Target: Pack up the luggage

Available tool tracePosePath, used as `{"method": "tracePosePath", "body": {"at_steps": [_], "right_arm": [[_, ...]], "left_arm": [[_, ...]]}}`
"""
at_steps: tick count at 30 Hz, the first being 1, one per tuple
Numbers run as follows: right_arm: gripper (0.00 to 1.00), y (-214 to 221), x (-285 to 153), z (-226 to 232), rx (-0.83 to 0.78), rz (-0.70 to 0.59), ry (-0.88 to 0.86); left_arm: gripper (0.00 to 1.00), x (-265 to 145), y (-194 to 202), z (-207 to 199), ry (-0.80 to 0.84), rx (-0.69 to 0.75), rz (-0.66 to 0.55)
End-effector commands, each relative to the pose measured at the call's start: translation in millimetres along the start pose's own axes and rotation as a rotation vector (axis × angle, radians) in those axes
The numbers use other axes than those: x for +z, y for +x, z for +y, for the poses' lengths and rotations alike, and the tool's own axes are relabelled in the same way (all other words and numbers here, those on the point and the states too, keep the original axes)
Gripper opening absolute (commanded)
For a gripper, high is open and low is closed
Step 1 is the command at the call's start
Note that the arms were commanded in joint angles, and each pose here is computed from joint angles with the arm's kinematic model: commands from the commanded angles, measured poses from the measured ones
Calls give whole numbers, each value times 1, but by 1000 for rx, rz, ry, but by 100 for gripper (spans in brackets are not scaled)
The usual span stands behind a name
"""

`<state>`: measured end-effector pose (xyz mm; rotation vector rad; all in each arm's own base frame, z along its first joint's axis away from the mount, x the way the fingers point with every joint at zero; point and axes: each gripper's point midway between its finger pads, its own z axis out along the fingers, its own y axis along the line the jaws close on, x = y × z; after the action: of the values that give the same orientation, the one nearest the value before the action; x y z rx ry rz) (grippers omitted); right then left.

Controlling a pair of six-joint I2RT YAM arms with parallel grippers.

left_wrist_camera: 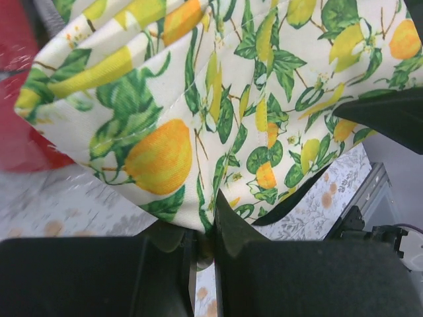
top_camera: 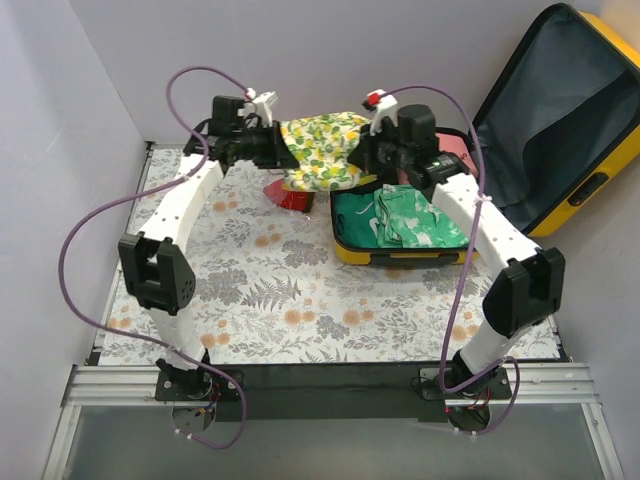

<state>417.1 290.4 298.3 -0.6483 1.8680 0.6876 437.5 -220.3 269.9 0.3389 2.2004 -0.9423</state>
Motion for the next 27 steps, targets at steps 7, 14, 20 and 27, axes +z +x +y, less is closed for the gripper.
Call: {"method": "tracePosePath", "body": {"at_steps": [7, 14, 20, 27], "right_arm": [[1, 54, -74, -75, -7, 85, 188], [1, 136, -87, -95, 78, 244, 214], [1, 167, -81, -102, 113, 281, 227], [44, 162, -79, -111, 111, 277, 248]], "left_arm": [[0, 108, 48, -79, 122, 39, 148], [0, 132, 99, -63, 84, -7, 262], [3, 126, 119, -55, 65, -15, 300], [49, 107, 97, -66, 78, 27, 238]]}}
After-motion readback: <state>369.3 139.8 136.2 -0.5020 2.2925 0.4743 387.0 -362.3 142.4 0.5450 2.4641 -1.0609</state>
